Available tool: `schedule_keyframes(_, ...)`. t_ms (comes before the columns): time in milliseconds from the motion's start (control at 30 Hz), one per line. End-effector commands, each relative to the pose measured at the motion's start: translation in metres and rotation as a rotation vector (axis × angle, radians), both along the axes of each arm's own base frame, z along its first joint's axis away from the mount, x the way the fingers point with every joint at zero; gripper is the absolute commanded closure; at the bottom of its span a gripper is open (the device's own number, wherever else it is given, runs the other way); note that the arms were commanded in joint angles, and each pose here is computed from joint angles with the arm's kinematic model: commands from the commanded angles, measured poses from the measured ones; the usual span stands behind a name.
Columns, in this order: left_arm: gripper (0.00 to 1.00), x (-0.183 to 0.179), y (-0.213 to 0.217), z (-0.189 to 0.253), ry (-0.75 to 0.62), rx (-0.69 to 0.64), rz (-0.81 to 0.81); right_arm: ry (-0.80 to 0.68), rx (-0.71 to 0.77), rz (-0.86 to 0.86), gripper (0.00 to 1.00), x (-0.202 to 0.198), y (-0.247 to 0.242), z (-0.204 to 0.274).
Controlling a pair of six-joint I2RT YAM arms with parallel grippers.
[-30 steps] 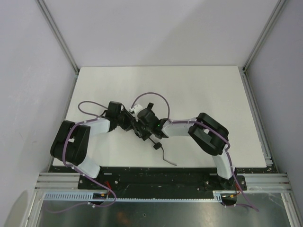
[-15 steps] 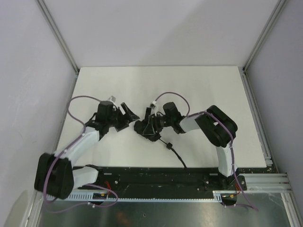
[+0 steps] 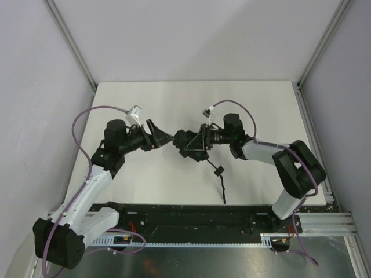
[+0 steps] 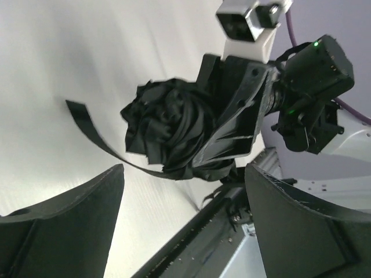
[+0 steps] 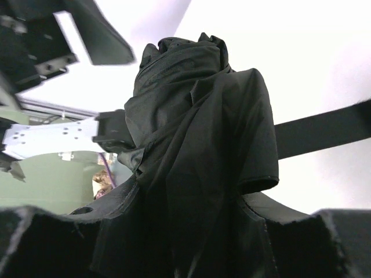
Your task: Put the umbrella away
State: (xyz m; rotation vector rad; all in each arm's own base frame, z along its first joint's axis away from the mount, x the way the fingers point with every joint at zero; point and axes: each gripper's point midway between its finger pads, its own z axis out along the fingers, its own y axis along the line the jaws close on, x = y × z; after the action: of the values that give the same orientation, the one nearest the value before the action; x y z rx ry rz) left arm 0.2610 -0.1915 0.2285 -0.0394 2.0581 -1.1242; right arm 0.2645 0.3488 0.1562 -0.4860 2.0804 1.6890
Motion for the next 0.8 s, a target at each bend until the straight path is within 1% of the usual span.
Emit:
schedule_keyframes(0,0.13,-0.015,-0.022,0.016,0.026,-0.11,-0.136,-0.08,0.103,-0.008,1.0,0.002,-0.015,0.059)
schedule_keyframes(167,0.13,-0.02,-0.026,0.036,-0.02,-0.15,-0.148,-0.129,0.119,-0.114,1.0,0.021,-0.046,0.089)
schedule_keyframes(300,0.13,-0.024,-0.029,0.042,-0.021,-0.168,-0.169,-0.159,0.005,-0.295,1.0,0.047,-0.091,0.098)
schedule_keyframes(400,0.13,-0.027,-0.031,0.043,-0.019,-0.175,-0.182,-0.201,-0.166,-0.505,1.0,0.072,-0.141,0.102)
schedule_keyframes(467,0.13,-0.03,-0.033,0.045,-0.024,-0.181,-0.195,-0.257,-0.318,-0.668,1.0,0.086,-0.182,0.109)
schedule_keyframes(567,0.13,-0.034,-0.034,0.05,-0.037,-0.188,-0.212,-0.35,-0.541,-0.877,1.0,0.095,-0.239,0.123)
schedule_keyframes(633,0.12,-0.036,-0.034,0.052,-0.043,-0.191,-0.22,-0.399,-0.645,-0.95,1.0,0.096,-0.262,0.131)
schedule_keyframes(700,0.12,-0.04,-0.034,0.052,-0.044,-0.194,-0.229,-0.435,-0.726,-0.991,1.0,0.098,-0.276,0.133)
schedule_keyframes(767,0.12,-0.043,-0.033,0.051,-0.044,-0.197,-0.235,-0.474,-0.832,-0.998,1.0,0.1,-0.279,0.125)
